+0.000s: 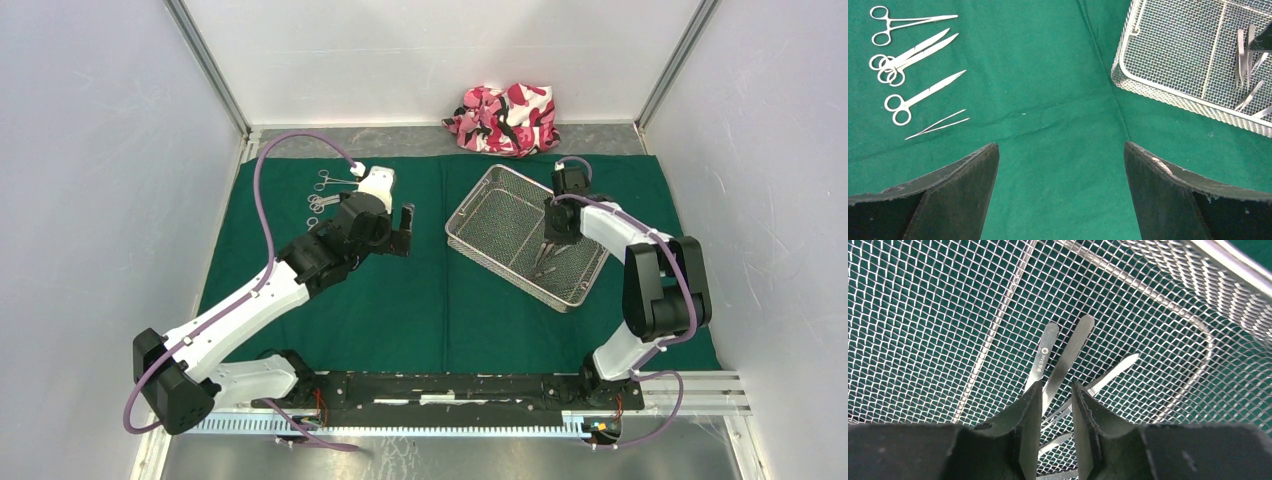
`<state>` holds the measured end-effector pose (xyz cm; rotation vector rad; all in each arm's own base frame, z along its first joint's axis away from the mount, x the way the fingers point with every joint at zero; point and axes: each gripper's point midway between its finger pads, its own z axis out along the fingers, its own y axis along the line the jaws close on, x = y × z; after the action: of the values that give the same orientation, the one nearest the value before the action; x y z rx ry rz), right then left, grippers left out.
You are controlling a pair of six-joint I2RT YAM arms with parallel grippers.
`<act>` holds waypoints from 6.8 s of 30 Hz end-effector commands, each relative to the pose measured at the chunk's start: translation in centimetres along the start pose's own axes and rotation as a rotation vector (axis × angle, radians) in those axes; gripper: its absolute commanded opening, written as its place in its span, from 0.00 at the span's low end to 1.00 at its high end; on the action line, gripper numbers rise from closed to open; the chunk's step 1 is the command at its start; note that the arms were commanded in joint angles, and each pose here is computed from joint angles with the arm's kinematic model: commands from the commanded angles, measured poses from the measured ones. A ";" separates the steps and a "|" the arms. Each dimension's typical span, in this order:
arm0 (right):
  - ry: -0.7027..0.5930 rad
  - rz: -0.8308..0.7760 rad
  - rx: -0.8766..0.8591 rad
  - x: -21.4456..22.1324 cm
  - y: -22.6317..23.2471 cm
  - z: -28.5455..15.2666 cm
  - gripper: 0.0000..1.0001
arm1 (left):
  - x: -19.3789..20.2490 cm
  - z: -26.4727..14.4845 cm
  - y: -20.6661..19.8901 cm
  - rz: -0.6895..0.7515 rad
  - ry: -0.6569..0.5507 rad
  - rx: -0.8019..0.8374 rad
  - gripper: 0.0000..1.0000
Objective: Open and lay out the surgical kit
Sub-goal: Pick up the medical item from the container, then place the medical item in the surgical kit, then pick up the medical item from the container.
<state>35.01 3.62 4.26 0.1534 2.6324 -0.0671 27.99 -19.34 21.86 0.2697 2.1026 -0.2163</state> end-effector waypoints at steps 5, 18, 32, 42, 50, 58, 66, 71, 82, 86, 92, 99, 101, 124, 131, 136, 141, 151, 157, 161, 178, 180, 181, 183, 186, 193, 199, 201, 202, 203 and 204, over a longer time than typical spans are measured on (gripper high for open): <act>-0.002 0.051 -0.024 -0.2 0.8 1.1 0.36 | -0.9 -0.6 -1.0 -0.084 -0.011 0.046 1.00; 0.003 0.080 -0.010 0.9 0.4 0.9 0.27 | -1.0 -1.4 -1.0 -0.105 -0.010 0.056 1.00; -0.259 0.050 -0.191 -4.8 2.4 -6.2 0.07 | -2.7 -4.8 -2.8 -0.246 -0.033 0.194 1.00; -0.465 -0.246 -0.744 -5.7 14.0 -18.3 0.04 | -5.4 -6.5 -10.6 -0.548 -0.043 0.619 0.90; -0.461 -0.237 -1.215 -0.4 22.5 -25.8 0.00 | -4.9 -3.3 -12.1 -0.723 0.013 0.593 0.75; -0.388 -0.239 -1.292 2.1 24.6 -26.3 0.00 | -3.3 -1.6 -10.7 -0.741 -0.004 0.477 0.69; -0.364 -0.253 -1.299 3.0 25.5 -26.1 0.00 | -2.8 -0.9 -9.9 -0.747 -0.006 0.417 0.48; -0.372 -0.253 -1.283 3.0 25.7 -25.9 0.00 | -2.4 -0.8 -9.4 -0.752 -0.007 0.391 0.24; -0.386 -0.302 -0.855 1.1 21.2 -20.9 0.70 | 3.3 2.4 1.5 -1.010 0.158 -0.039 0.02; -0.433 -0.291 -0.751 -0.1 18.7 -20.4 0.71 | 6.0 3.6 10.2 -1.176 0.153 -0.300 0.02; -0.431 -0.263 -0.694 0.0 16.1 -19.0 0.70 | 12.3 4.3 18.7 -1.514 0.194 -0.620 0.02; -0.439 -0.256 -0.636 -0.1 13.7 -18.1 0.69 | 15.3 6.1 21.7 -1.622 0.221 -0.761 0.02; -0.438 -0.249 -0.628 -0.2 13.2 -18.0 0.69 | 15.8 6.3 22.1 -1.628 0.227 -0.785 0.02; -0.414 -0.207 -0.636 0.9 12.2 -16.6 0.68 | 17.3 7.9 24.6 -1.591 0.226 -0.882 0.11; -0.419 -0.196 -0.658 0.8 12.5 -16.8 0.67 | 18.3 5.7 24.0 -1.567 0.250 -0.931 0.09; -0.421 -0.195 -0.676 0.5 12.8 -17.0 0.67 | 19.9 4.6 23.3 -1.548 0.283 -0.943 0.09; -0.418 -0.197 -0.674 0.7 12.7 -16.9 0.67 | 17.5 4.3 24.0 -1.490 0.206 -0.889 0.08; -0.421 -0.186 -0.688 0.6 12.8 -17.2 0.66 | 13.9 5.7 24.9 -1.513 0.172 -0.841 0.09; -0.423 -0.188 -0.677 0.6 12.6 -17.2 0.66 | 15.0 7.1 24.7 -1.569 0.208 -0.831 0.10; -0.419 -0.181 -0.686 0.6 12.7 -17.0 0.66 | 15.5 7.3 25.1 -1.577 0.200 -0.860 0.14; -0.416 -0.180 -0.669 0.6 12.5 -16.7 0.65 | 15.4 5.7 24.9 -1.526 0.186 -0.861 0.51; -0.403 -0.136 -0.527 0.2 10.4 -15.6 0.66 | 14.6 4.9 24.6 -1.506 0.178 -0.832 0.62; -0.395 -0.093 -0.423 -0.2 8.7 -14.8 0.68 | 14.0 4.4 24.5 -1.488 0.169 -0.815 0.66; -0.355 -0.002 -0.217 -0.4 4.6 -12.9 0.77 | 12.6 3.5 24.0 -1.435 0.154 -0.758 0.70; -0.273 0.063 -0.124 0.0 2.3 -10.4 0.76 | 10.0 2.7 23.1 -1.354 0.112 -0.627 0.83; -0.115 0.178 -0.172 1.3 2.6 -6.1 0.66 | 4.2 1.7 19.0 -1.065 0.029 -0.224 0.88; -0.095 0.309 -0.155 3.1 2.0 -4.0 0.65 | 2.3 1.4 13.3 -0.919 0.027 0.031 0.88; -0.100 0.339 -0.159 3.3 2.0 -3.7 0.65 | 2.3 1.5 12.1 -0.874 0.049 0.060 0.88; -0.098 0.355 -0.155 3.4 1.9 -3.6 0.64 | 2.4 1.6 11.7 -0.858 0.057 0.070 0.87; -0.102 0.366 -0.149 3.3 1.7 -3.6 0.64 | 2.4 1.6 11.6 -0.850 0.060 0.073 0.87; -0.109 0.373 -0.146 3.2 1.6 -3.7 0.64 | 2.5 1.7 10.8 -0.831 0.074 0.090 0.87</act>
<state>29.37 5.89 4.97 0.4669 2.5359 0.1967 31.20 -7.11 17.35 -0.7938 2.1563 -0.7557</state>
